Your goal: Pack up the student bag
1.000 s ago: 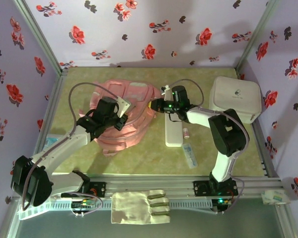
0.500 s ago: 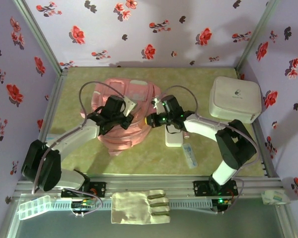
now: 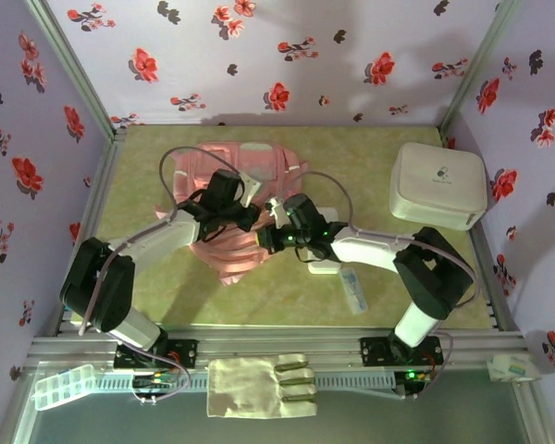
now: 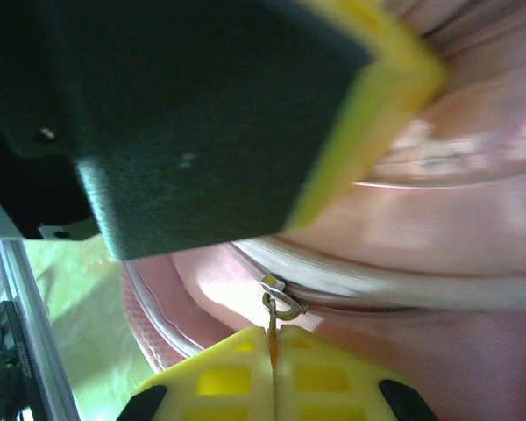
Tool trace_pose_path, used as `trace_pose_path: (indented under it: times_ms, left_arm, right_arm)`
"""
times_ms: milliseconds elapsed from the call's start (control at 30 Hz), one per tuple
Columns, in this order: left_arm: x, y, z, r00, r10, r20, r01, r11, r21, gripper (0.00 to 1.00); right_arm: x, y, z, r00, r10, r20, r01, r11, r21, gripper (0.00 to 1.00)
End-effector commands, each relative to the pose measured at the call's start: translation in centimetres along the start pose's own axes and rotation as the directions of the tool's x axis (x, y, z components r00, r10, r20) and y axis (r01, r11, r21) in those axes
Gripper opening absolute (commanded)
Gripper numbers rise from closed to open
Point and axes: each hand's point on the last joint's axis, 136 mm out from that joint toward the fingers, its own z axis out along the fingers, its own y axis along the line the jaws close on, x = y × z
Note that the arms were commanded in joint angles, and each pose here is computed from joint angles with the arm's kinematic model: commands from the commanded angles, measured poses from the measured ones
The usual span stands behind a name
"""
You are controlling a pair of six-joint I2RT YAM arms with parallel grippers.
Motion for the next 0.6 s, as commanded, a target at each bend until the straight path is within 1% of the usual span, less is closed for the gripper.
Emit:
trace_pose_path:
  times_ms: [0, 33, 133, 233, 267, 333, 433, 567]
  left_arm:
    - [-4.5, -0.4, -0.6, 0.988, -0.033, 0.149, 0.028, 0.999, 0.034, 0.0]
    - [-4.6, -0.2, -0.8, 0.987, -0.035, 0.154, 0.03, 0.999, 0.032, 0.0]
    - [-4.7, 0.5, -2.0, 0.982, -0.049, 0.182, 0.046, 0.999, 0.021, 0.0]
    - [-4.7, 0.7, -3.3, 0.975, -0.05, 0.215, 0.048, 0.999, 0.016, 0.0]
    - [-4.7, 0.7, -3.7, 0.973, -0.048, 0.225, 0.045, 0.999, 0.016, 0.0]
    - [-4.8, 0.5, -4.5, 0.97, -0.041, 0.24, 0.038, 0.999, 0.017, 0.0]
    - [-5.1, 0.2, -5.7, 0.963, -0.03, 0.266, 0.024, 0.999, 0.026, 0.0]
    - [-5.7, -0.3, -6.6, 0.958, -0.01, 0.287, -0.001, 0.999, 0.041, 0.0]
  right_arm:
    - [-0.1, 0.4, 0.9, 0.997, 0.037, 0.063, -0.036, 0.999, -0.027, 0.0]
    - [-0.3, 0.1, 0.5, 0.995, 0.048, 0.088, -0.046, 0.999, -0.018, 0.0]
    - [-2.0, -0.8, -1.8, 0.973, 0.087, 0.212, -0.086, 0.996, -0.015, 0.1]
    - [-3.9, -2.0, -4.9, 0.935, 0.148, 0.321, -0.153, 0.988, -0.012, 0.28]
    - [-4.3, -2.7, -5.8, 0.919, 0.188, 0.346, -0.196, 0.981, -0.013, 0.36]
    - [-5.6, -3.7, -7.4, 0.881, 0.274, 0.385, -0.28, 0.959, -0.041, 0.49]
    - [-6.9, -4.2, -8.7, 0.844, 0.356, 0.4, -0.358, 0.931, -0.074, 0.59]
    - [-8.0, -4.6, -8.4, 0.823, 0.437, 0.363, -0.448, 0.892, -0.058, 0.72]
